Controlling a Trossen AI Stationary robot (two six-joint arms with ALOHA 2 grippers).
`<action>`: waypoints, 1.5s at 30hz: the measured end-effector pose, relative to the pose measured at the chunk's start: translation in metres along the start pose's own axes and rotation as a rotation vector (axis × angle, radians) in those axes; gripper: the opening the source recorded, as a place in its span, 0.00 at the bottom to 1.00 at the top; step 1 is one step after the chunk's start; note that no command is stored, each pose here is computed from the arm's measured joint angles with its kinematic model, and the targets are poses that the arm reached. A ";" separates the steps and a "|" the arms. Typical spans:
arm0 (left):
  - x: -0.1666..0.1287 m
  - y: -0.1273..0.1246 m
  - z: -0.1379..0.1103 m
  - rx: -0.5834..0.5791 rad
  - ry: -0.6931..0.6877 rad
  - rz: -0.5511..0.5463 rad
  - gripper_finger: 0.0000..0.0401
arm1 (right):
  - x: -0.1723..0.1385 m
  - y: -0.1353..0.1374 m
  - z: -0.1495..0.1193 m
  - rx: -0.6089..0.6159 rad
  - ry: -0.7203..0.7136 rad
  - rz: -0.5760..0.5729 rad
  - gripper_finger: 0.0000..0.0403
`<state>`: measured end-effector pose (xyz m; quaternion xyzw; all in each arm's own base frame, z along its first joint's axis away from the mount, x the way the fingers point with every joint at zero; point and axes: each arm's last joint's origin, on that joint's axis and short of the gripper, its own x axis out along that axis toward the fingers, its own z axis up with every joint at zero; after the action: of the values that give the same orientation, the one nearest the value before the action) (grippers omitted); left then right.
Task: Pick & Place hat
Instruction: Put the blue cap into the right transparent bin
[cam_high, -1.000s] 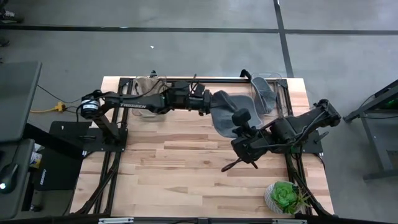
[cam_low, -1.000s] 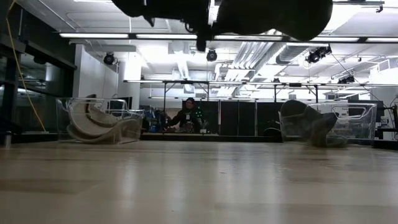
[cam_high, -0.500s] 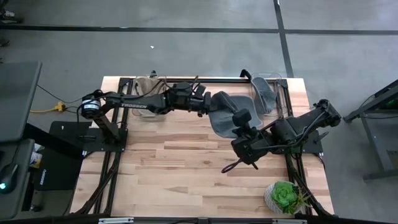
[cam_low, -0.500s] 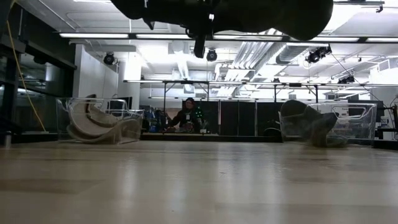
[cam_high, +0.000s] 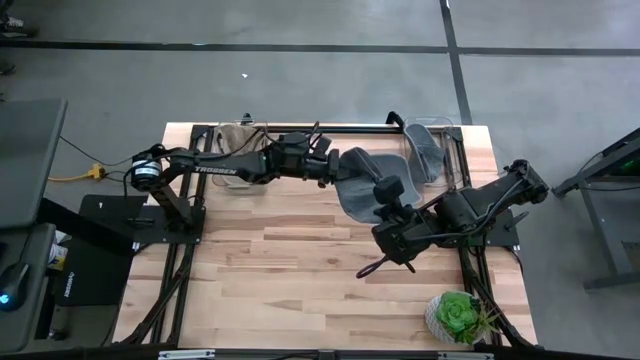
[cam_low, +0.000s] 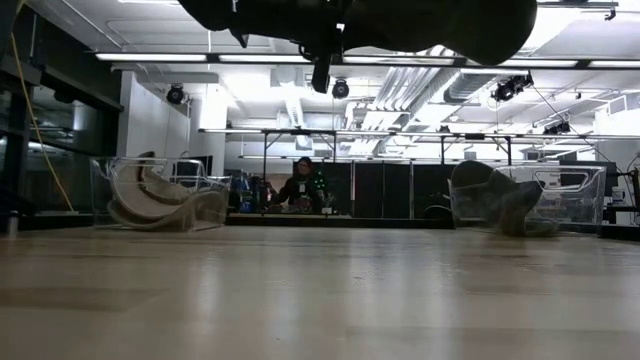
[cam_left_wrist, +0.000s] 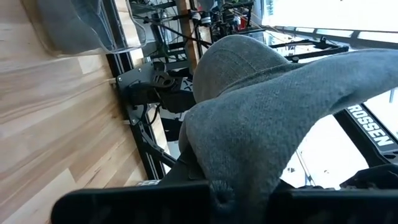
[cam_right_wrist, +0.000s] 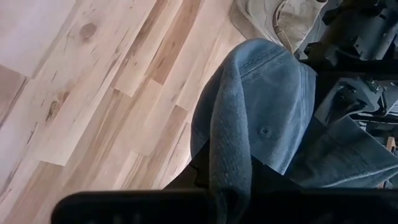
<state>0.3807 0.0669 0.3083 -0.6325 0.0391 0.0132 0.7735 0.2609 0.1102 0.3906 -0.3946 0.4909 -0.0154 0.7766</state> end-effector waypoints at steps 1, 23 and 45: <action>0.000 0.000 0.000 0.000 0.001 0.000 0.00 | 0.000 0.000 0.000 0.000 -0.001 0.004 0.03; 0.000 0.000 0.001 0.000 -0.050 0.011 0.00 | 0.000 -0.001 -0.001 0.227 -0.005 0.032 0.36; 0.001 -0.003 -0.001 0.078 -0.072 -0.012 0.00 | 0.002 -0.077 -0.045 0.800 -0.065 -0.143 0.51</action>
<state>0.3815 0.0655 0.3111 -0.6013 0.0080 0.0297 0.7984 0.2551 0.0298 0.4280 -0.0946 0.3926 -0.2465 0.8810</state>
